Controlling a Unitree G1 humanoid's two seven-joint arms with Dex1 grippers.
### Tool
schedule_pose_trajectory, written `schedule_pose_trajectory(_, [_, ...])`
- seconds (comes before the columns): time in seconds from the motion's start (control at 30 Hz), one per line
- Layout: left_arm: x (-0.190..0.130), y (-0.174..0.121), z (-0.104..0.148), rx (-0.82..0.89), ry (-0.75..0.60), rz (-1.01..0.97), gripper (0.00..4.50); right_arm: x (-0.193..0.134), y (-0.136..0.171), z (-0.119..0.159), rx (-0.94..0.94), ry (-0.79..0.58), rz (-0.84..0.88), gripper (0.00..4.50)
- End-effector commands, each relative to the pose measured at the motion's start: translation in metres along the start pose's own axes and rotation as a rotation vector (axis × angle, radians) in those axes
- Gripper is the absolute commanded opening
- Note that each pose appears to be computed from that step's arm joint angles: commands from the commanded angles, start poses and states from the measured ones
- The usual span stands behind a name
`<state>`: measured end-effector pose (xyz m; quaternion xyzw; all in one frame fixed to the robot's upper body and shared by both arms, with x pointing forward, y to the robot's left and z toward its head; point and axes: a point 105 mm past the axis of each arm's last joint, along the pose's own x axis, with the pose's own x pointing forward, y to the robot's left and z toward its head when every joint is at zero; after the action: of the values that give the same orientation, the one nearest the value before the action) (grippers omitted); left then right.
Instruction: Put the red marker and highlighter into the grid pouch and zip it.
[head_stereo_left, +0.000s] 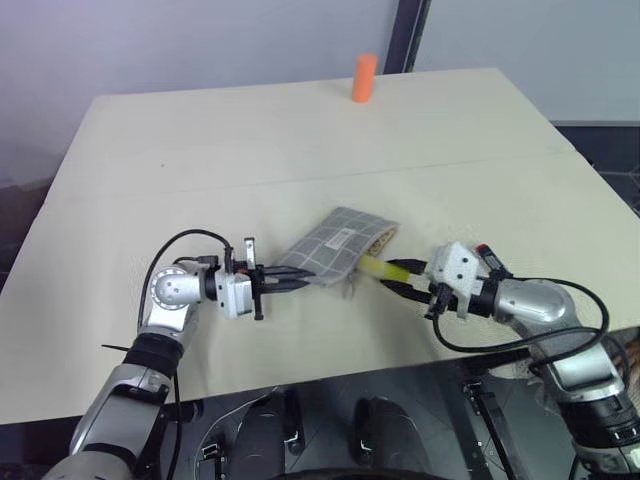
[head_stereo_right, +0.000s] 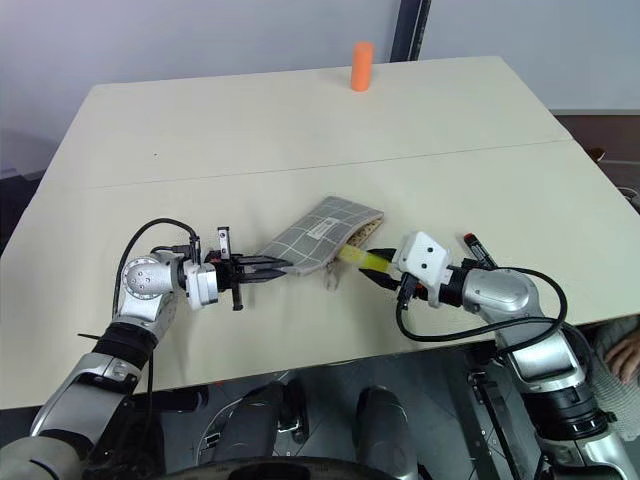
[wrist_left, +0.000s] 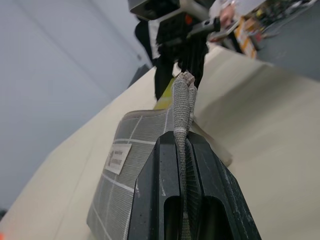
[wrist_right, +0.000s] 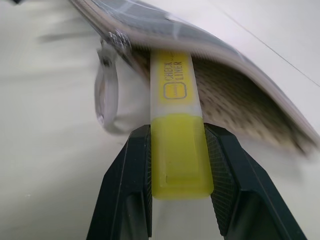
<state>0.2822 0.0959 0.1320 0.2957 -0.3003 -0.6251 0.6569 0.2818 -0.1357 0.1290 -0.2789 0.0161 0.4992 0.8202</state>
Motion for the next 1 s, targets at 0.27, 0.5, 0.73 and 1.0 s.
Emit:
schedule_pose_trajectory(0.27, [0.015,-0.006,0.024,-0.003,-0.146,-0.102,0.0,0.018,0.009,0.006,-0.23,-0.003,0.134,0.92])
schedule_pose_trajectory(0.5, [0.017,-0.008,0.026,-0.011,-0.163,-0.101,0.0,0.029,0.009,0.006,-0.264,-0.029,0.118,0.92])
schedule_pose_trajectory(0.73, [0.01,-0.004,0.016,-0.017,-0.107,-0.059,0.0,0.02,0.004,0.001,-0.202,-0.01,0.062,3.25])
schedule_pose_trajectory(1.0, [0.009,-0.005,0.007,-0.027,-0.066,-0.008,0.0,-0.009,0.0,0.005,-0.029,-0.009,-0.041,4.44])
